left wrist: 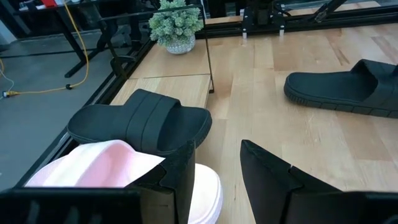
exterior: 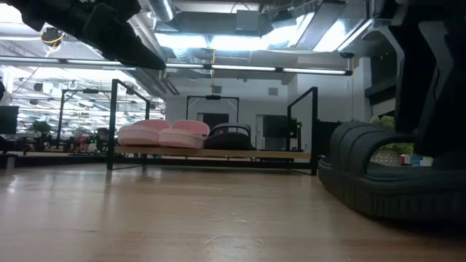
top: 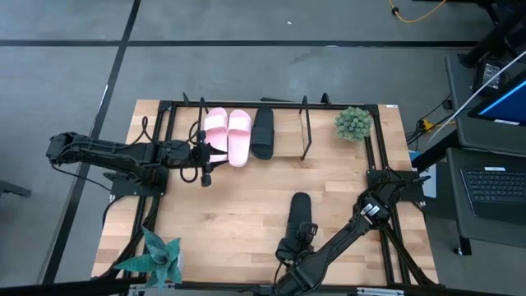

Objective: Pick and place slides into the shelf
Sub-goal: Put the black slide on the shelf

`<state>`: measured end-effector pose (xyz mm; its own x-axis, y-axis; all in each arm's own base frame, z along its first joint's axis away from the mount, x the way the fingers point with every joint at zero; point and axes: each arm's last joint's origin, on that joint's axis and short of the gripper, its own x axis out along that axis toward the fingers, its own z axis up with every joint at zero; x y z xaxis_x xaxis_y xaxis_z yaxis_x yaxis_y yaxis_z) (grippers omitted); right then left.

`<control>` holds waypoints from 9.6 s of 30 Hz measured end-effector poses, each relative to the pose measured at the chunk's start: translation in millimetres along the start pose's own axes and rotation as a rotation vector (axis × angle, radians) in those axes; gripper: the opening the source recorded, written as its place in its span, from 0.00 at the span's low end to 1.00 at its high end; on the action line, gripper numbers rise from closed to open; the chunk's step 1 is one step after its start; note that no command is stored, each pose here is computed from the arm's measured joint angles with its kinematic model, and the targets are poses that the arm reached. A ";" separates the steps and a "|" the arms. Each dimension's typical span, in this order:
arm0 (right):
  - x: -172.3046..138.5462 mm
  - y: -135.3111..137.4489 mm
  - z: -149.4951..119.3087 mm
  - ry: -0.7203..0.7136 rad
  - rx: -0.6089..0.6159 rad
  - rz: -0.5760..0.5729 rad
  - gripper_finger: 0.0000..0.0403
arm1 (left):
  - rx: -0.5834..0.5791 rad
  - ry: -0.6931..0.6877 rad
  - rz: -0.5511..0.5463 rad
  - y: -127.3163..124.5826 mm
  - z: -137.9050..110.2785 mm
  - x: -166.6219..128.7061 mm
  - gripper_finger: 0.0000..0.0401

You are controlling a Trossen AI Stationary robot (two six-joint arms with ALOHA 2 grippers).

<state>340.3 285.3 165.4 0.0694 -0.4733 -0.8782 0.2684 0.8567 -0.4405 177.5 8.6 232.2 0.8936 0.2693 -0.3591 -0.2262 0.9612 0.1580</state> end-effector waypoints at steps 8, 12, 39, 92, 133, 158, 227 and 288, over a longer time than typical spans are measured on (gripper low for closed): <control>7.0 3.4 -2.2 0.014 -0.006 -0.035 0.43 | 0.001 0.003 0.000 0.0 -0.3 0.0 0.30; 7.2 3.1 -1.8 0.015 -0.002 -0.036 0.43 | 0.001 0.003 0.000 0.0 -0.3 0.0 0.30; 8.0 2.3 -2.1 0.012 0.118 -0.051 0.02 | 0.007 0.026 -0.002 -0.2 -2.6 0.0 0.30; 7.0 1.4 -1.5 0.005 0.055 -0.050 0.19 | 0.012 0.046 -0.003 -0.3 -4.6 -0.1 0.30; 11.7 -9.3 12.8 0.114 0.109 0.009 0.41 | 0.040 0.055 -0.004 -0.3 -5.4 -0.2 0.30; 14.0 -9.5 17.8 0.111 0.129 0.031 0.42 | 0.041 0.060 -0.005 -0.3 -5.9 -0.3 0.30; 2.6 -1.3 -2.2 0.010 -0.011 -0.030 0.42 | 0.042 0.060 -0.004 -0.3 -5.8 -0.3 0.30; 29.2 -14.2 5.2 0.077 0.009 -0.112 0.42 | 0.056 0.107 -0.008 -0.5 -10.5 -0.7 0.30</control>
<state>343.5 258.3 147.0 -0.0350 -0.5485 -0.8354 0.2795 0.7972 -0.5351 172.9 8.5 222.7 0.8480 0.2693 -0.4564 -0.1946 0.9593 0.2045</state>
